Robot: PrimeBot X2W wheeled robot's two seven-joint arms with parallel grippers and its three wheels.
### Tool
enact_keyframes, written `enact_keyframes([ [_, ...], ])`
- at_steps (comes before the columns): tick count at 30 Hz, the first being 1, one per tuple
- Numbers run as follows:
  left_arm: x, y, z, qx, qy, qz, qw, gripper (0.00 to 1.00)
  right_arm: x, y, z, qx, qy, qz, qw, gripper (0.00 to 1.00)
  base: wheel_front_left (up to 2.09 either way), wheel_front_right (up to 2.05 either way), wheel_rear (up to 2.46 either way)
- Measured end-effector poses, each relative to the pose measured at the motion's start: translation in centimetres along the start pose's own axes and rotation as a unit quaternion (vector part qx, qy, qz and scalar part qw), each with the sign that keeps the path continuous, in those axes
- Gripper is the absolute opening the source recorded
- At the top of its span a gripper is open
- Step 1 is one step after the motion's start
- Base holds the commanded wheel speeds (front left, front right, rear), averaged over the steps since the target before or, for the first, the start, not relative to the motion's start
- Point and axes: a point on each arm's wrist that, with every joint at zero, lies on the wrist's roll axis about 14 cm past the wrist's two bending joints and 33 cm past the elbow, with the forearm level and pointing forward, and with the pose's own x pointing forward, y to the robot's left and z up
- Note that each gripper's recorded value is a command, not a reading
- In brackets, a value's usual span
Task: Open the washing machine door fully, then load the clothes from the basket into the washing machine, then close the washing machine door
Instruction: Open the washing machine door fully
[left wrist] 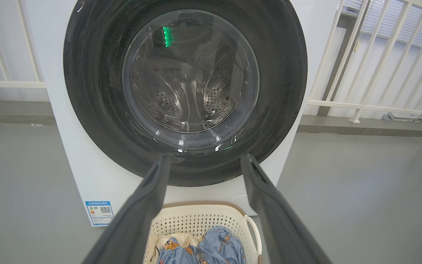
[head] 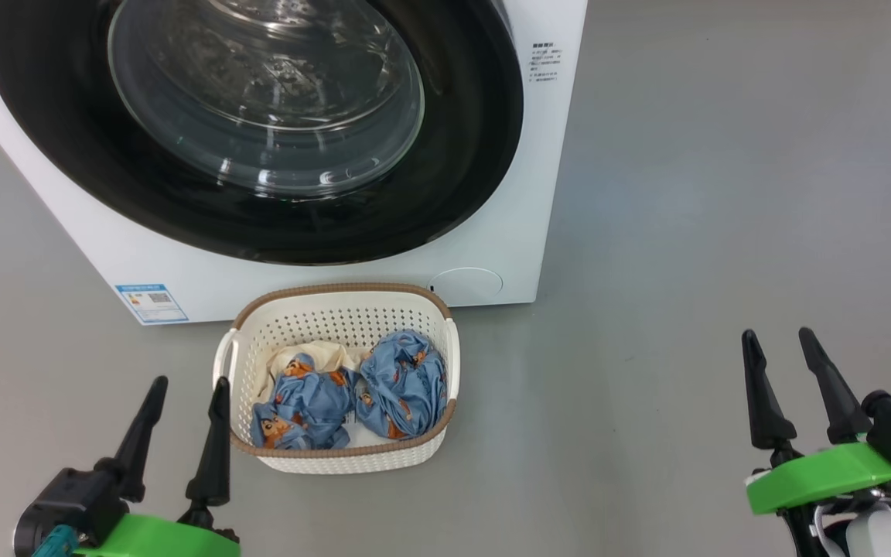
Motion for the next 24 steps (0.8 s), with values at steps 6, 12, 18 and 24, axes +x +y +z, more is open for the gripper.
enact_keyframes([
  [6,-0.3,0.2,0.7,0.014,-0.010,0.003,1.000,1.00,1.3,0.4,1.9,0.044,-0.033,0.001,0.999,1.00,0.00,0.00,0.00],
  [12,-0.8,0.3,0.6,0.016,-0.008,0.007,1.000,1.00,2.6,0.4,4.2,0.071,-0.066,0.004,0.995,1.00,0.00,0.00,0.00],
  [18,-1.0,-0.1,-0.1,0.011,0.001,0.004,1.000,1.00,4.8,-0.1,7.2,0.151,-0.115,-0.002,0.982,1.00,0.00,0.00,0.00],
  [24,-1.1,0.0,-0.6,0.009,0.009,0.007,1.000,1.00,7.0,-1.5,9.0,0.282,-0.154,-0.027,0.946,0.69,0.00,0.00,0.00],
])
